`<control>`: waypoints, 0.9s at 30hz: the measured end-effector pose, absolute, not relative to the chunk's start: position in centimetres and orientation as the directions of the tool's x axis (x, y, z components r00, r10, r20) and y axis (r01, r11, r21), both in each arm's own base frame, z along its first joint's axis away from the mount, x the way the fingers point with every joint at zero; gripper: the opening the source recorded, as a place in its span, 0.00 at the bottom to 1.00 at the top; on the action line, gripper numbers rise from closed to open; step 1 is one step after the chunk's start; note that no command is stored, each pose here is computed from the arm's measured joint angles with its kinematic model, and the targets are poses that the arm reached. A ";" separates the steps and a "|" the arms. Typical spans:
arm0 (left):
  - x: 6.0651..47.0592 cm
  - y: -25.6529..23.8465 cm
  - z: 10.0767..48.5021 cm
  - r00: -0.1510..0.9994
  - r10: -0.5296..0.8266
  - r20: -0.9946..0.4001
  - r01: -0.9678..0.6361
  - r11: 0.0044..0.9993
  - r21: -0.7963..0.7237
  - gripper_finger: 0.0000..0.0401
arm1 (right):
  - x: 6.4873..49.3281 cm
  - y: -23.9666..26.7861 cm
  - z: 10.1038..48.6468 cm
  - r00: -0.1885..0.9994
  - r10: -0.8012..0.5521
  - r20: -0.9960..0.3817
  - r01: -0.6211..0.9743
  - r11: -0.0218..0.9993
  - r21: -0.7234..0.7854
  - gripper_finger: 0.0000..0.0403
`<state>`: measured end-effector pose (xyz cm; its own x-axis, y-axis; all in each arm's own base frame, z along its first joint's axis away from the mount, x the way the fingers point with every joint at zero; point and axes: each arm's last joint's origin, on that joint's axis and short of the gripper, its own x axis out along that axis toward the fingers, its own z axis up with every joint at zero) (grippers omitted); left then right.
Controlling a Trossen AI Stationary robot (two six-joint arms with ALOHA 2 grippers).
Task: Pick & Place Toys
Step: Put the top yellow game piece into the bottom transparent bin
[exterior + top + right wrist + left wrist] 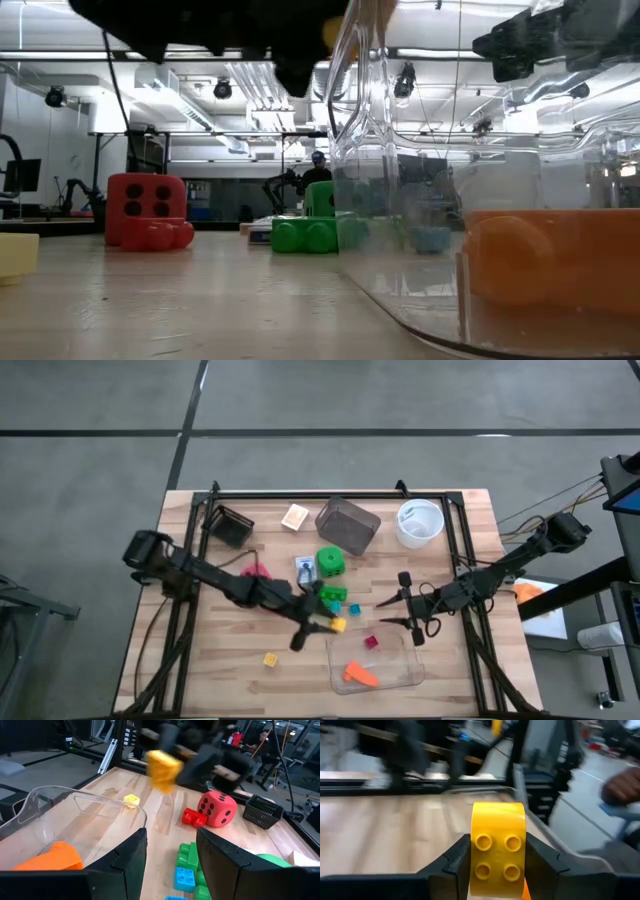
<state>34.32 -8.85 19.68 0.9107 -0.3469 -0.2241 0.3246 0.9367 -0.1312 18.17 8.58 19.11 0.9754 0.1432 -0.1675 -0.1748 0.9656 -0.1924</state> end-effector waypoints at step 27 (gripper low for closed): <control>39.5 -11.8 18.2 0.741 -0.469 -0.481 0.455 0.877 -0.154 0.64 | 18.1 8.6 19.2 0.976 0.141 -0.164 -0.172 0.966 -0.191 0.42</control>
